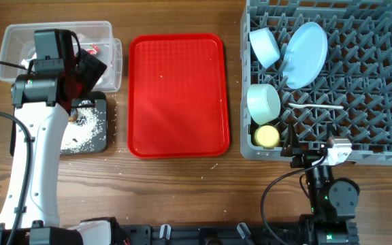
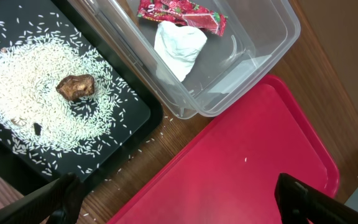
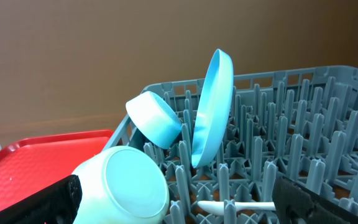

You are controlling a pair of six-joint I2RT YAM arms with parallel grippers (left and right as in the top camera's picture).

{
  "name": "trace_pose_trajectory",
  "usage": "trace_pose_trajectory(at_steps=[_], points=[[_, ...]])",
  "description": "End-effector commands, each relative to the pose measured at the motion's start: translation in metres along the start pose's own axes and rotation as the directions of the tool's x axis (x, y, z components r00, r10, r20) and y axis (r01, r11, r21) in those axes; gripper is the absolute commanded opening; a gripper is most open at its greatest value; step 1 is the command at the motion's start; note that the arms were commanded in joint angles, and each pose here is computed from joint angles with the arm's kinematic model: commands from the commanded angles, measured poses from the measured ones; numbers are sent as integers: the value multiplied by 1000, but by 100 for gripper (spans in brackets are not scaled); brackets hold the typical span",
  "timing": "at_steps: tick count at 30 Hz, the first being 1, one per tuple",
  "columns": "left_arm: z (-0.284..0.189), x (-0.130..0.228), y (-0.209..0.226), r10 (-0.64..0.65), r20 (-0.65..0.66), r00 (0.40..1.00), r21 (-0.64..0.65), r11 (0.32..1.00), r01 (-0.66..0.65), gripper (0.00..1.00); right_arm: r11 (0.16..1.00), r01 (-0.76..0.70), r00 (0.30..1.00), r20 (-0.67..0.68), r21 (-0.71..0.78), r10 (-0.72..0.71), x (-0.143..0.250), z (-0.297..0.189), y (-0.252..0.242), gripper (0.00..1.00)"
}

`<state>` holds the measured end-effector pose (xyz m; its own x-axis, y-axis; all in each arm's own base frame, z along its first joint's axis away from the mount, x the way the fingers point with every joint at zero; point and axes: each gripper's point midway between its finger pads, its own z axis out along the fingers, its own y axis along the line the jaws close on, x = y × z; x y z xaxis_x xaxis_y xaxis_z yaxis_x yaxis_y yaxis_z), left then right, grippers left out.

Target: Sort waste into correct bins and load items into the dishwasher rack

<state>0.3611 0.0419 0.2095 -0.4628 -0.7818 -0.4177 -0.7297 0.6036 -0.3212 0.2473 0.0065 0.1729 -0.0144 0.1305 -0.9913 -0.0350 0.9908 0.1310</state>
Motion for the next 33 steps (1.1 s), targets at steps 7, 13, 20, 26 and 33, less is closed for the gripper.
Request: trace_pose_trajectory(at_steps=[7, 13, 20, 26, 33], points=[[-9, -6, -3, -2, 19, 1000, 22, 1000, 1, 100, 1000, -6, 1000, 10, -16, 6, -2, -1, 3, 100], [-9, -6, -3, -2, 20, 1000, 22, 1000, 1, 100, 1000, -7, 1000, 10, -16, 7, -2, -1, 3, 100], [-36, -20, -2, 28, 134, 991, 73, 997, -38, 100, 1000, -7, 1000, 10, -16, 7, -2, -1, 3, 100], [-76, 3, -6, 296, 467, 833, 307, 829, -467, 100, 1000, -6, 1000, 10, -16, 6, -2, -1, 3, 100], [-43, 71, 68, 214, 613, 760, 353, 787, -506, 100, 1000, -6, 1000, 11, -16, 6, -2, -1, 3, 100]])
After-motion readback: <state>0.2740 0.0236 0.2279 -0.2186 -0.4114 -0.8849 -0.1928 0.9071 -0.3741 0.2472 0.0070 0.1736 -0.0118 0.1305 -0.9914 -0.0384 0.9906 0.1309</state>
